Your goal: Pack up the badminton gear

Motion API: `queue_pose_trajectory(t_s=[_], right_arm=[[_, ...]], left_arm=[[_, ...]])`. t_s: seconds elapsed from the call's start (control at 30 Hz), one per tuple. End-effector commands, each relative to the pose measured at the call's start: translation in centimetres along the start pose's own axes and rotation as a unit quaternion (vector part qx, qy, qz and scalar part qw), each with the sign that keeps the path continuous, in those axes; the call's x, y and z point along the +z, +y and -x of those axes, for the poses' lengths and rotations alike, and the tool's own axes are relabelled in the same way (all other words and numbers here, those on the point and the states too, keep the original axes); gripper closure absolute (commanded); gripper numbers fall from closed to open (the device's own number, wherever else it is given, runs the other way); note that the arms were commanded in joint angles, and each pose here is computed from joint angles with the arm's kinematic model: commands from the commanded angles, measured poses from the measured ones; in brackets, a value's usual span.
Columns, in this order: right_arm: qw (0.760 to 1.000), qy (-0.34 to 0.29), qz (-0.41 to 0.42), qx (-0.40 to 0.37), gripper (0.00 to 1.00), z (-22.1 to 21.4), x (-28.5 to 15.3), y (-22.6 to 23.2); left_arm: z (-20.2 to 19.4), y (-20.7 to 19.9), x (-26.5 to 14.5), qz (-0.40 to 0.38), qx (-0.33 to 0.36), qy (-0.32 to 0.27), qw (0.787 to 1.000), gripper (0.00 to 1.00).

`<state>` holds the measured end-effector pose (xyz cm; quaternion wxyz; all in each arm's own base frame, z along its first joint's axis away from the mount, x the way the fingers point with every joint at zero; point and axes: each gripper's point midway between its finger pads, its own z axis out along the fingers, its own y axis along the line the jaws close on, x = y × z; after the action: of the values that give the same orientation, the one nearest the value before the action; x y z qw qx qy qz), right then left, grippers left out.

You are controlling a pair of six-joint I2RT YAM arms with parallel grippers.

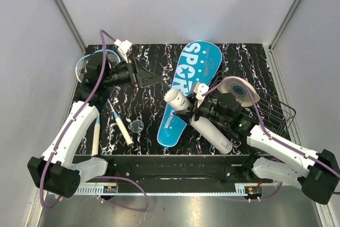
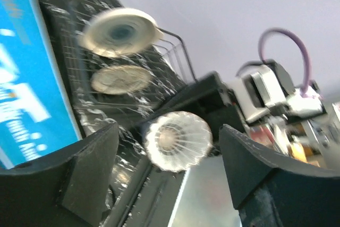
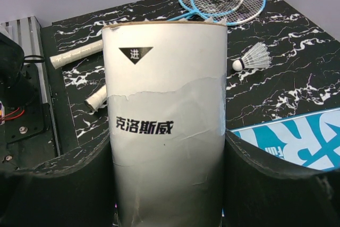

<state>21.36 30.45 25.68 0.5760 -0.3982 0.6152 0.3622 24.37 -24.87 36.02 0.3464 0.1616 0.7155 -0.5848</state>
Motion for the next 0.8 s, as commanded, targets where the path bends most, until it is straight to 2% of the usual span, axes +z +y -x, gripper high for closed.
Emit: queue_pose_trajectory(t_s=[0.0,0.03,0.07,0.17,0.3,0.4,0.43,0.6,0.63,0.67,0.77], right_arm=[[1.0,-0.022,0.011,-0.017,0.74,1.3,0.3,0.3],[1.0,-0.022,0.01,-0.018,0.74,1.3,0.3,0.3],[0.999,-0.025,0.011,-0.019,0.74,1.5,0.2,0.4],[0.999,-0.029,0.012,-0.02,0.74,1.8,0.2,0.4],[0.999,-0.029,0.014,-0.019,0.74,1.9,0.1,0.5],[0.999,-0.028,0.012,-0.019,0.74,1.9,-0.1,0.5],[0.999,-0.029,0.012,-0.02,0.74,2.0,-0.2,0.5],[0.999,-0.023,0.005,-0.021,0.74,1.8,-0.6,0.3],[0.999,-0.023,0.004,-0.023,0.74,1.8,-0.7,0.3],[0.999,-0.023,0.004,-0.022,0.74,1.8,-0.7,0.4],[1.0,-0.021,-0.001,-0.023,0.74,1.9,-1.2,0.3]], left_arm=[[3.9,4.0,-2.8,0.135,0.016,-0.063,0.989,0.26],[4.8,7.1,-3.4,0.215,0.017,-0.073,0.974,0.27],[3.6,9.1,-4.0,0.259,0.027,-0.031,0.965,0.26],[4.5,15.4,-4.1,0.348,0.028,0.026,0.937,0.21],[5.9,23.5,-2.4,0.412,0.014,0.083,0.907,0.2],[7.5,27.2,-1.6,0.438,0.034,0.08,0.895,0.2],[7.2,29.6,-1.0,0.438,0.025,0.088,0.895,0.21],[9.5,33.2,2.9,0.372,0.055,0.064,0.924,0.19],[8.8,35.7,3.2,0.374,0.038,0.068,0.924,0.19],[9.8,36.1,3.4,0.372,0.039,0.057,0.926,0.19],[9.6,39.0,3.4,0.371,0.005,0.05,0.927,0.19]])
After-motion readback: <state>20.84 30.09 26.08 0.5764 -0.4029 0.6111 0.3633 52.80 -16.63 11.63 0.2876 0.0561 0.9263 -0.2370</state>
